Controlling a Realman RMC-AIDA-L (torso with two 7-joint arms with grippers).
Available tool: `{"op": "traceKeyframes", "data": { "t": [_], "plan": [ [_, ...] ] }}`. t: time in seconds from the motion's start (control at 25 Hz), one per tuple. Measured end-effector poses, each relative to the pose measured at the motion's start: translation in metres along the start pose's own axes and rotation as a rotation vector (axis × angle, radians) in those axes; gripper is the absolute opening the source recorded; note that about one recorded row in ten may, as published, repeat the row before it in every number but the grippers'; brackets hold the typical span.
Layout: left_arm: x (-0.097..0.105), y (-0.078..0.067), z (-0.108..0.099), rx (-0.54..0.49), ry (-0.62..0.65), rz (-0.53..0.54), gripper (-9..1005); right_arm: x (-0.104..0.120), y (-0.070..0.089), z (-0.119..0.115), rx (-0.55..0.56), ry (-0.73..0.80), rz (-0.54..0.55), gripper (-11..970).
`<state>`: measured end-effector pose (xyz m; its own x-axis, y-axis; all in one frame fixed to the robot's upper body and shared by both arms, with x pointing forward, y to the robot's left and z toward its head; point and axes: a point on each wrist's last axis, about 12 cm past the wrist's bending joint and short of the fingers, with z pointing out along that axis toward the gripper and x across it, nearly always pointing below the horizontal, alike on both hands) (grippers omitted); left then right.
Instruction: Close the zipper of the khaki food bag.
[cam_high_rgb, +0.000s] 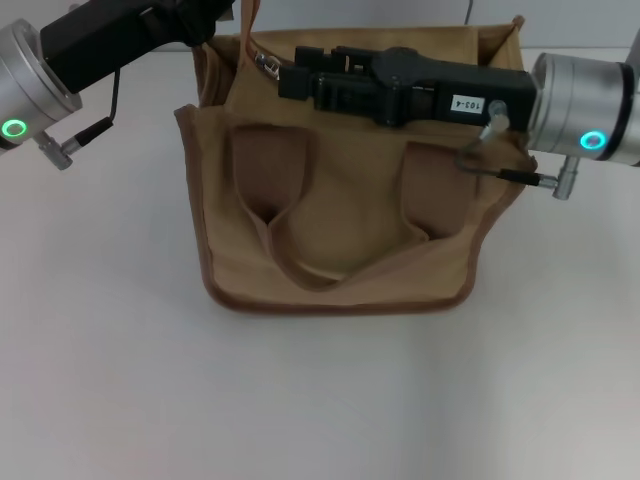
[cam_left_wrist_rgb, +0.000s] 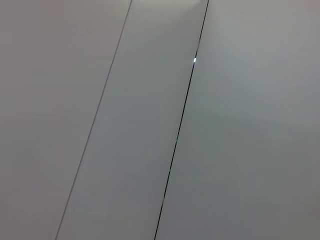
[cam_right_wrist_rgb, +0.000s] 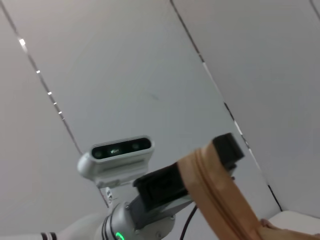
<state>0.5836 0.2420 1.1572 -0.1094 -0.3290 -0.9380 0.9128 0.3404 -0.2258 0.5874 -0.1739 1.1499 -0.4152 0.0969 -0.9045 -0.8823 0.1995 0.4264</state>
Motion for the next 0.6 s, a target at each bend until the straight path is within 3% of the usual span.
{"op": "traceKeyframes", "data": {
  "t": [0.24, 0.6],
  "plan": [
    [0.0006, -0.0001, 0.0001, 0.000, 0.001, -0.002, 16, -0.0012, 0.0002, -0.0033, 0.011, 0.002, -0.080, 608],
    [0.0011, -0.0004, 0.0006, 0.003, 0.004, -0.003, 16, 0.0002, -0.0032, 0.0024, 0.035, 0.025, -0.086, 608]
  ]
}}
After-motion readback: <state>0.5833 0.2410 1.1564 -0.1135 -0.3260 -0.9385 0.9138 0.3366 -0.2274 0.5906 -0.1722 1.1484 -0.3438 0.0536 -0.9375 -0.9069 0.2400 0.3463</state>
